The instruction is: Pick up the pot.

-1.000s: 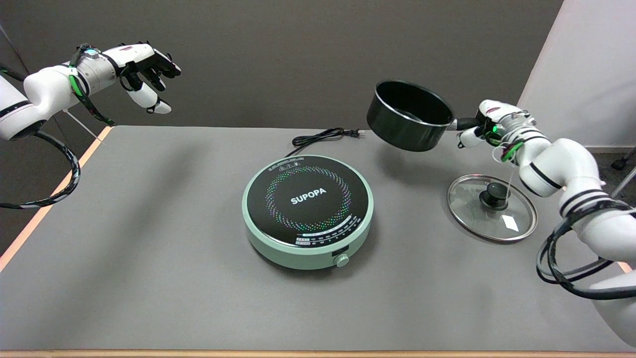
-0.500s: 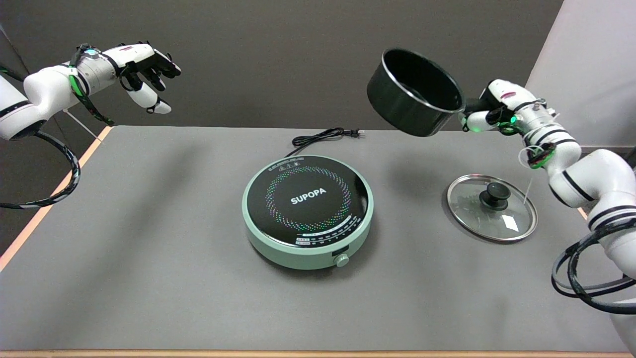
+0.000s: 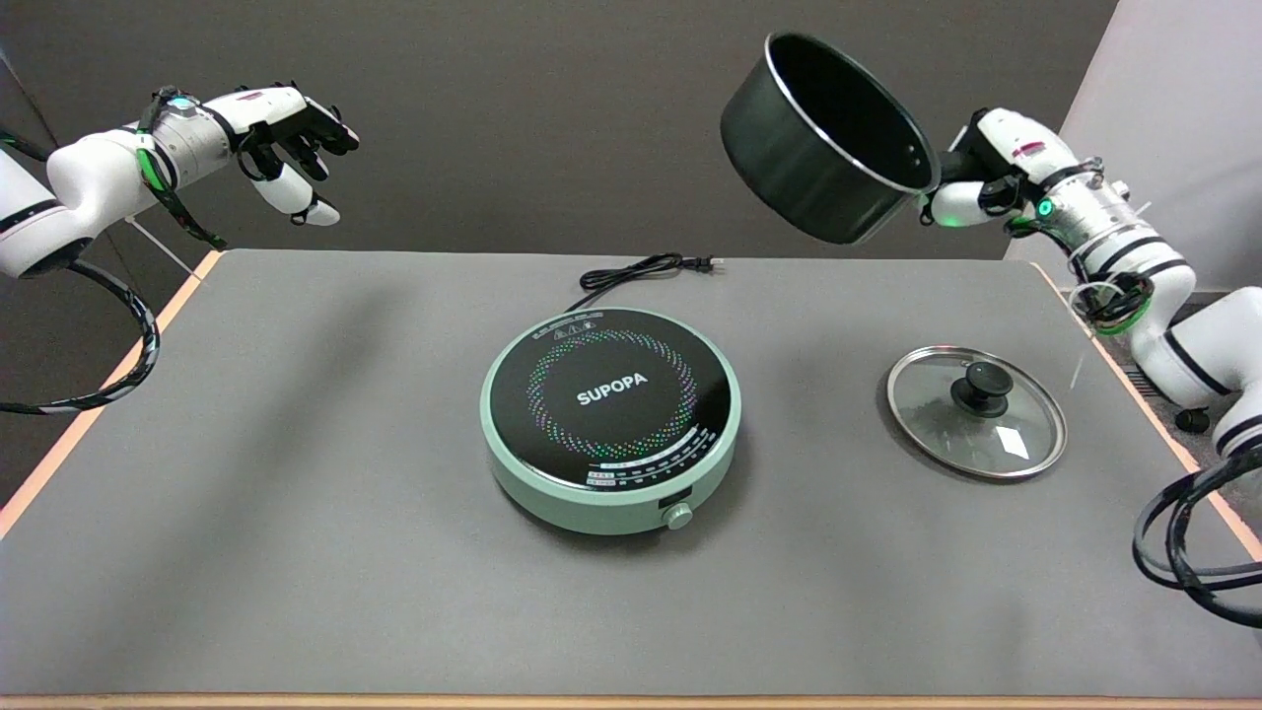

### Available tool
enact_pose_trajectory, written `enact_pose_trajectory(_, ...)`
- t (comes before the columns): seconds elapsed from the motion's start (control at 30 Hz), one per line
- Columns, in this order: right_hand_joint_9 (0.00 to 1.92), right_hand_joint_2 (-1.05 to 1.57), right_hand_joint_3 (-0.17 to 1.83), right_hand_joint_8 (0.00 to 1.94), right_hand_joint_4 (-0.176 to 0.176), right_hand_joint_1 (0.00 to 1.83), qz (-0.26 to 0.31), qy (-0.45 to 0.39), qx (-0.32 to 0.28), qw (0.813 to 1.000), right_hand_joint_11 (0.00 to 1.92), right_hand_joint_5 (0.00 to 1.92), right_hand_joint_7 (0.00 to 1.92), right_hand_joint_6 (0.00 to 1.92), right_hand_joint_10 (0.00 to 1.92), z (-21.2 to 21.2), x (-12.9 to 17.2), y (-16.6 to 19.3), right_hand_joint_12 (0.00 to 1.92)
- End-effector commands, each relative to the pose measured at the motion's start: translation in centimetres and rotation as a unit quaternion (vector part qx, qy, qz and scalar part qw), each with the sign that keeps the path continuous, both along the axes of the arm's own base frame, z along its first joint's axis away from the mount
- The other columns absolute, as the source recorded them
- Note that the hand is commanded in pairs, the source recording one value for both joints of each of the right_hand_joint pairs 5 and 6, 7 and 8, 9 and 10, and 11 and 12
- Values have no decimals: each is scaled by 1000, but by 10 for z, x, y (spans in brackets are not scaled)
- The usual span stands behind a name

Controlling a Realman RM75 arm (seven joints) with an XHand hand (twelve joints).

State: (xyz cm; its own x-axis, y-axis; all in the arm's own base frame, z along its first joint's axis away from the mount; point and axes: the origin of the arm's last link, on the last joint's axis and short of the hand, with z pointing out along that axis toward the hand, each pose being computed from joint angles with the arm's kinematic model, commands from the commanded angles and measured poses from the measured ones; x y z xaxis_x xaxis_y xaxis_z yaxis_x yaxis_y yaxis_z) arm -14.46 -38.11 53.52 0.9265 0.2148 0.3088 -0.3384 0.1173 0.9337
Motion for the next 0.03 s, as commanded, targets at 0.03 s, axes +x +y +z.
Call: enact_pose_trajectory(0.03,1920,1571,665,1920,-28,811,-3,64,158,985,1920,1920,1920,1920,1920,-55,38,-9,1920)
